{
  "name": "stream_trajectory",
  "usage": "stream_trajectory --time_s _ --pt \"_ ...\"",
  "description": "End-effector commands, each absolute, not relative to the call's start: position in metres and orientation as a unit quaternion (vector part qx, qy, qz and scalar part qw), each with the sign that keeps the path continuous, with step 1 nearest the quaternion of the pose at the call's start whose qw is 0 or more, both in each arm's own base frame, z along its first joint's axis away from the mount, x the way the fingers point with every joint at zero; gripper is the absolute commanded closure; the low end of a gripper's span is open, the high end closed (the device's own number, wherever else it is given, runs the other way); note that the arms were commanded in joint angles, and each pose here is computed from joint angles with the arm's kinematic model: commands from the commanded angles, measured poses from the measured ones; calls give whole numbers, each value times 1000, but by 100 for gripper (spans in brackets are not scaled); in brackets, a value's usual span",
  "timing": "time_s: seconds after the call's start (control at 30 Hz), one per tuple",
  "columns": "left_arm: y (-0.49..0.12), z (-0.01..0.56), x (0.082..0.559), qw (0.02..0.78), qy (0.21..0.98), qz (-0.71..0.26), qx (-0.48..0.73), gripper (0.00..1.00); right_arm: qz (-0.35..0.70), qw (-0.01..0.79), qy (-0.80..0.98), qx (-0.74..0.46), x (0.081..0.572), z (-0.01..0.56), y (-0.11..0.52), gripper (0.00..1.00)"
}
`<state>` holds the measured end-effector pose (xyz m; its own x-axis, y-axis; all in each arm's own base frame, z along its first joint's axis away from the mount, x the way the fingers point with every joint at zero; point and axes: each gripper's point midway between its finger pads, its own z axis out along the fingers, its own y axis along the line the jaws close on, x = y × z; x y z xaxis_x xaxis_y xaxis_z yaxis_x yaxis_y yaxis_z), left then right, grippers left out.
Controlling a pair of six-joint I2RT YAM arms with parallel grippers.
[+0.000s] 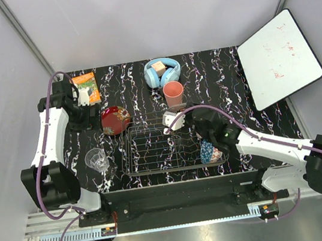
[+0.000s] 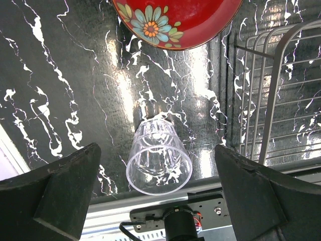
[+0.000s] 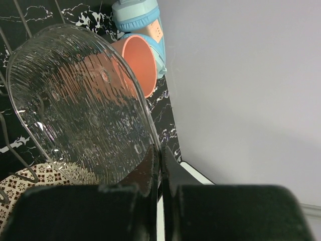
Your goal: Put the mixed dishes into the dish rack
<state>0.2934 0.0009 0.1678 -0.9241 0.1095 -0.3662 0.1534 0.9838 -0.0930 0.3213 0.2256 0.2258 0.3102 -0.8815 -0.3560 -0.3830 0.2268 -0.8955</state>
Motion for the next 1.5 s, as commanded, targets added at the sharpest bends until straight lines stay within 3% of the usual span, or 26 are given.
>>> stream_trajectory --time_s 0.0,0.57,0.77,1.0,1.27,1.3,1.33,1.37,1.4,1.47 --pt "-3 169 298 199 975 -69 71 1 -209 599 536 -557 322 243 233 100" --pt "-3 167 301 199 975 -71 69 1 -177 563 594 -547 300 194 215 100" --pt "0 165 303 199 975 -65 68 1 -167 569 617 -518 297 198 209 70" --pt "1 164 306 199 976 -60 65 1 -153 578 642 -480 293 222 202 50" --pt "11 168 309 204 976 -41 59 1 -124 619 660 -406 291 289 213 38" --pt "15 168 309 204 977 -38 55 1 -107 638 657 -387 292 314 221 32" --pt "18 169 310 205 977 -32 52 1 -67 649 669 -356 291 325 231 11" --pt "21 169 312 207 977 -30 49 1 -51 632 685 -359 295 318 244 2" --pt "24 169 313 207 977 -31 42 1 -8 650 680 -340 296 350 260 0" --pt "28 170 315 206 977 -32 36 1 40 623 710 -325 306 339 294 0"
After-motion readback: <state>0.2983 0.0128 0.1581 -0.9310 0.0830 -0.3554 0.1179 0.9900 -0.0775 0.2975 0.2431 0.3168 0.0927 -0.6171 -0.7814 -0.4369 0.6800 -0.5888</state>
